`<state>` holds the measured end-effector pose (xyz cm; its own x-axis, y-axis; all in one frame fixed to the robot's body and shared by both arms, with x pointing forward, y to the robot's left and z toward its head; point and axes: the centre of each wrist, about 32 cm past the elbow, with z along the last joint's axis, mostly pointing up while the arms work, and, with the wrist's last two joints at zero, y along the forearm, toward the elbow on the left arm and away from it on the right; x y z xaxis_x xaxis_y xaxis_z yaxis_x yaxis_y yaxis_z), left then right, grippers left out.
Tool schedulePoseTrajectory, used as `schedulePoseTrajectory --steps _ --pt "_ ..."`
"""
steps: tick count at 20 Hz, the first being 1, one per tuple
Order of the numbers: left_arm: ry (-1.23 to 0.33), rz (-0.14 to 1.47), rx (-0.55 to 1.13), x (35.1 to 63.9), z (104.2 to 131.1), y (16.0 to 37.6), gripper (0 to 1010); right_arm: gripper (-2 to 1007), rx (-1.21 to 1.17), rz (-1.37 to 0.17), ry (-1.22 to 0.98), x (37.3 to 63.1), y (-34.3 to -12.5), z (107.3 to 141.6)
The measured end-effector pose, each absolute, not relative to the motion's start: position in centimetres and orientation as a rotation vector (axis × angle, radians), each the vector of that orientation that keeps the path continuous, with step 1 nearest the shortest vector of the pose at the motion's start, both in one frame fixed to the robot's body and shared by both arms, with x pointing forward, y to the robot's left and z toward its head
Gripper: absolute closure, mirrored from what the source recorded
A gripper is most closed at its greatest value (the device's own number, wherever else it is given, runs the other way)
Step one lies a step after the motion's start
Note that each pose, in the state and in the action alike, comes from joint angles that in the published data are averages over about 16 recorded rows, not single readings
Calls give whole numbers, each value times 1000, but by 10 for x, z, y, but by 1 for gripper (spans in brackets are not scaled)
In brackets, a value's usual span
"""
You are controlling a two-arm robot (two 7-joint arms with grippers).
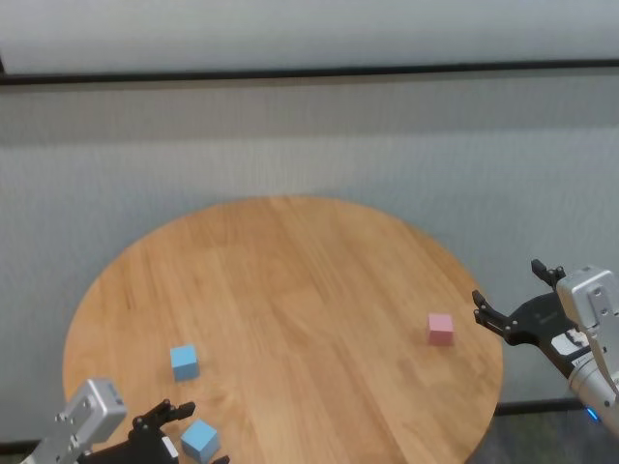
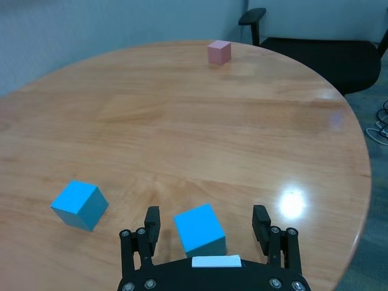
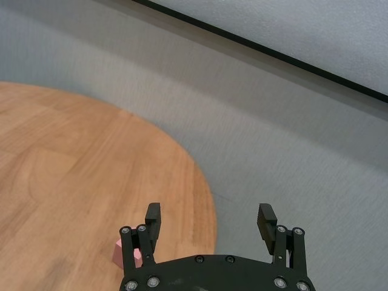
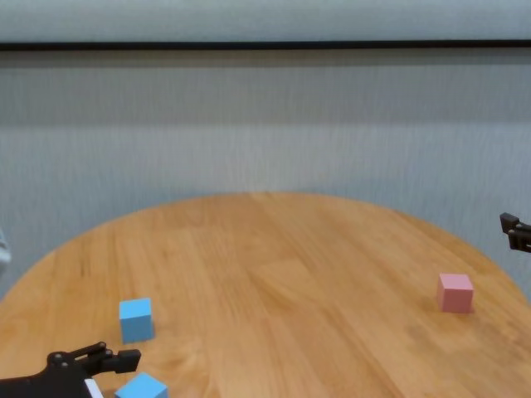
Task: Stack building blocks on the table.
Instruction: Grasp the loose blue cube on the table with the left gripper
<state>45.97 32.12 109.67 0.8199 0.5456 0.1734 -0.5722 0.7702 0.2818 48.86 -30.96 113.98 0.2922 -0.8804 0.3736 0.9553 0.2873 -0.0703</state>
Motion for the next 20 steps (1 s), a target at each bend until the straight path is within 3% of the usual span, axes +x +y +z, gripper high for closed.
schedulePoseTrajectory --steps 20 --pt "-64 604 327 466 1093 321 10 1 -304 -1248 -285 489 -310 1140"
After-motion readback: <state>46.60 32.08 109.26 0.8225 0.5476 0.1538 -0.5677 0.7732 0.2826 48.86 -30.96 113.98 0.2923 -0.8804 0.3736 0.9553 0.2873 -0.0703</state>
